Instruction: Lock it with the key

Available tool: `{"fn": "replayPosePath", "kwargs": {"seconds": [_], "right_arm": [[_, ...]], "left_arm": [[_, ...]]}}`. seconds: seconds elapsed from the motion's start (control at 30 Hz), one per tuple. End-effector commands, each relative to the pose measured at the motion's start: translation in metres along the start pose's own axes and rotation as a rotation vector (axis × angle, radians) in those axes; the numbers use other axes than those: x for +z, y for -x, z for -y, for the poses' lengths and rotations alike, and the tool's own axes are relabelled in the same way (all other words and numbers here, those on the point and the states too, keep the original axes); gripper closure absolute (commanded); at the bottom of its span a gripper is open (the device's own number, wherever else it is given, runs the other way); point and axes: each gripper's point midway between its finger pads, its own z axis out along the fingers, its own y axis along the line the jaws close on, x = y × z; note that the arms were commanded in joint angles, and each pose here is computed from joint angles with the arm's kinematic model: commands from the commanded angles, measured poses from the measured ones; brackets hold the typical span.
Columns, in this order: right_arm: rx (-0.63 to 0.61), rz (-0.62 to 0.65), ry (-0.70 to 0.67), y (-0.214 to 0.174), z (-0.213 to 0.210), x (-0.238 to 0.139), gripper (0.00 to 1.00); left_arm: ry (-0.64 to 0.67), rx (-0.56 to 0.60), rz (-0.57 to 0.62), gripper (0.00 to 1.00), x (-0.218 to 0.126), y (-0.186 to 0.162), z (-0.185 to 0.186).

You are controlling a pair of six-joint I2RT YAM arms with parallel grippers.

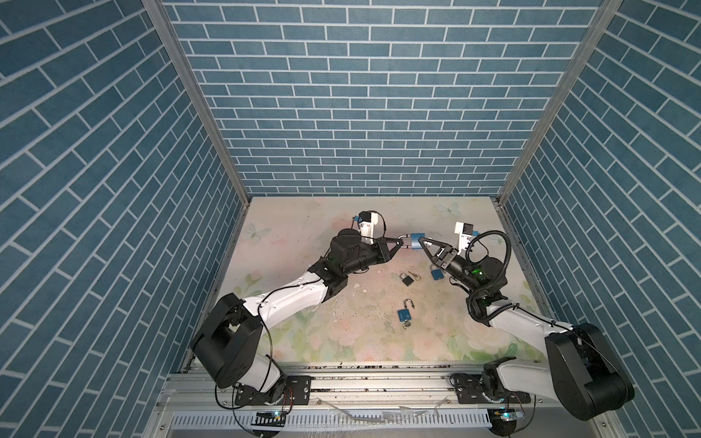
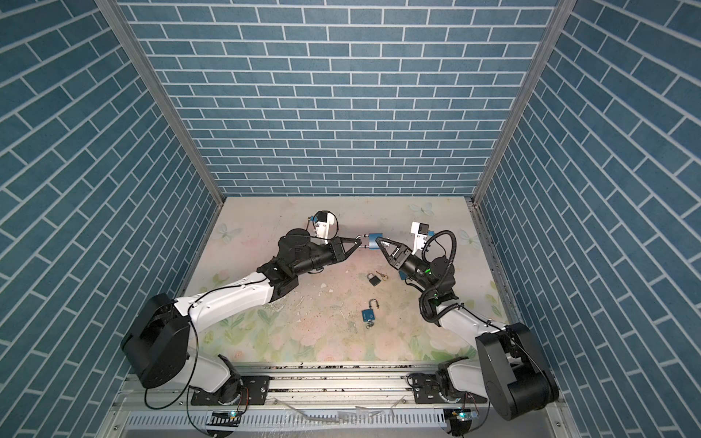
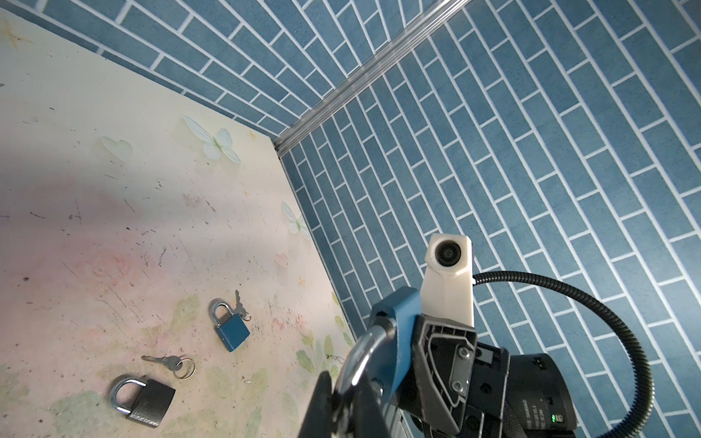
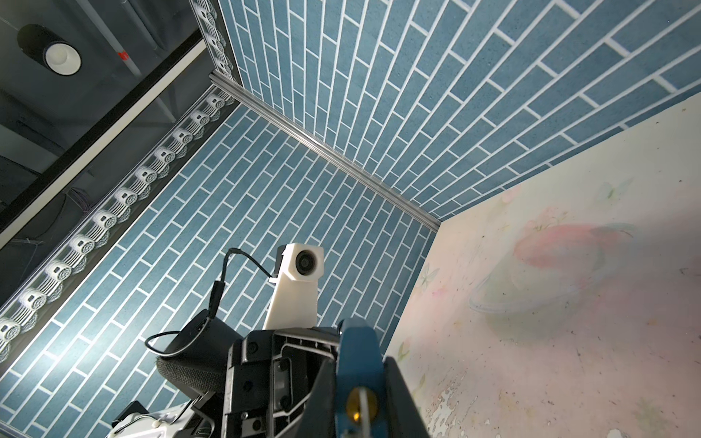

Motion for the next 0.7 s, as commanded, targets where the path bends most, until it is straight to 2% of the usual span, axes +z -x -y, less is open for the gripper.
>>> {"fn": "replayPosePath", "kwargs": {"seconds": [0.0,0.43,0.67], "right_arm": [[-0.031,-0.069,0.058,-0.006,-0.017,0.012,1.0],[-0.027,-0.113,0.084,-0.013,-0.02,0.023,1.0],[-0.053,-0.088,0.109,-0.01,-0.031,0.02,1.0]], "left_arm": [[-0.161,0.052,-0.126,1.0,0.006,-0.029,0.045],[-0.165,0.019,-0.17,1.0,0.018,-0.035,0.043],[-0.108,-0.018,-0.191,1.0,0.026,-0.04,0.026]]}}
